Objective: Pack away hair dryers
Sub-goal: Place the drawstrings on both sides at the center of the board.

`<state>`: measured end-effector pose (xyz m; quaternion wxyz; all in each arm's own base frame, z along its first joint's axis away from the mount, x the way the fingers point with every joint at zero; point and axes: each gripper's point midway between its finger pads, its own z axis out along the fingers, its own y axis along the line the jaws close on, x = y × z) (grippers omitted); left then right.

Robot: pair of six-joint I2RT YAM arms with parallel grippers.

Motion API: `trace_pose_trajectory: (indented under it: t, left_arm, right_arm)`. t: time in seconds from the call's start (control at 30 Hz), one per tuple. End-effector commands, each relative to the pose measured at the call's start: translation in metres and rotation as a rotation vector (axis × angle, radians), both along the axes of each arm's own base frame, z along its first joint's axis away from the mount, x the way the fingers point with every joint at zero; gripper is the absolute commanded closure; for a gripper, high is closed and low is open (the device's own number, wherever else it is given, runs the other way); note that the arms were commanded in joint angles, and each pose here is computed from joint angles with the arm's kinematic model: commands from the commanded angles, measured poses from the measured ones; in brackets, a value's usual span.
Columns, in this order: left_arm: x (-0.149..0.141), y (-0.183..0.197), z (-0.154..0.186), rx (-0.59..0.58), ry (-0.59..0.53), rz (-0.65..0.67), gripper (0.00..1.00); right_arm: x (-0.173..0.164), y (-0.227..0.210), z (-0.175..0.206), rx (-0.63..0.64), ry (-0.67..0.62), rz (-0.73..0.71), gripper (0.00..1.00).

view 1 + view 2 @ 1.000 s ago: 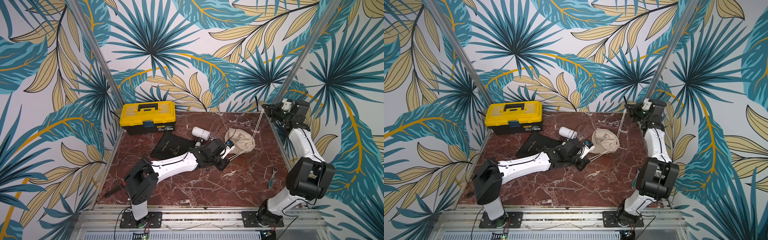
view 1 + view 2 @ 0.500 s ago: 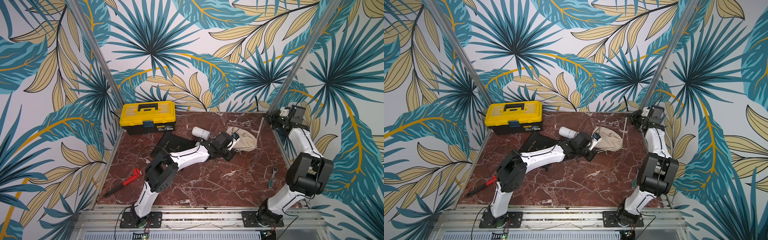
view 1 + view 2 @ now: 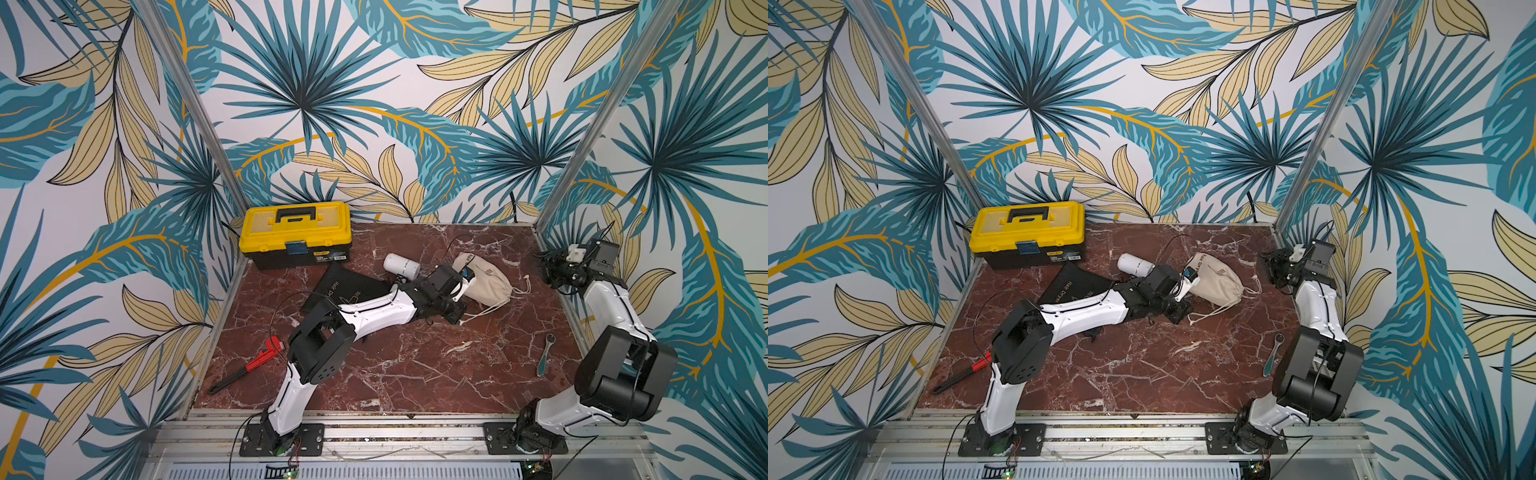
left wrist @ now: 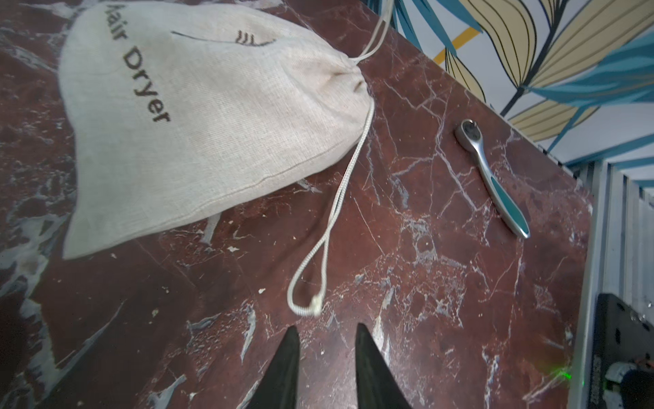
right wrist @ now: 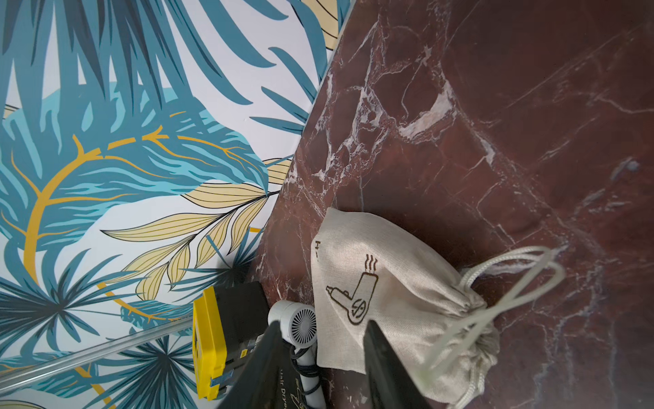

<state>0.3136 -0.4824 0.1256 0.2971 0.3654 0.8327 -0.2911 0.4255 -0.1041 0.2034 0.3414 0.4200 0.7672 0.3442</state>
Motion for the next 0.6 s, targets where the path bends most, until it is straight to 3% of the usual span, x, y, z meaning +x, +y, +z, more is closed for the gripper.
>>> trace_pose_trajectory:
  t: [0.0, 0.03, 0.13, 0.3, 0.47, 0.57]
  left_arm:
    - [-0.024, -0.004, 0.027, -0.049, -0.005, -0.04, 0.47]
    - [-0.03, -0.004, 0.029, -0.051, -0.003, -0.045, 0.38]
    - [-0.036, 0.003, 0.043, -0.056, -0.029, -0.015, 0.3]
    - [-0.021, 0.033, 0.076, -0.058, -0.128, 0.116, 0.01]
    - [0.006, 0.083, 0.103, -0.134, -0.12, 0.295, 0.01]
    - [0.022, 0.129, 0.109, -0.124, -0.17, 0.436, 0.01]
  right_arm:
    - [-0.009, 0.0, -0.01, -0.018, 0.04, -0.011, 0.45]
    - [-0.009, 0.001, -0.009, -0.018, 0.039, -0.01, 0.43]
    - [-0.015, -0.002, -0.004, -0.057, 0.039, -0.023, 0.39]
    - [-0.023, 0.004, 0.018, -0.113, -0.011, 0.002, 0.37]
    - [-0.027, 0.044, 0.021, -0.202, -0.024, 0.112, 0.38]
    - [-0.027, 0.083, 0.012, -0.229, -0.024, 0.214, 0.41]
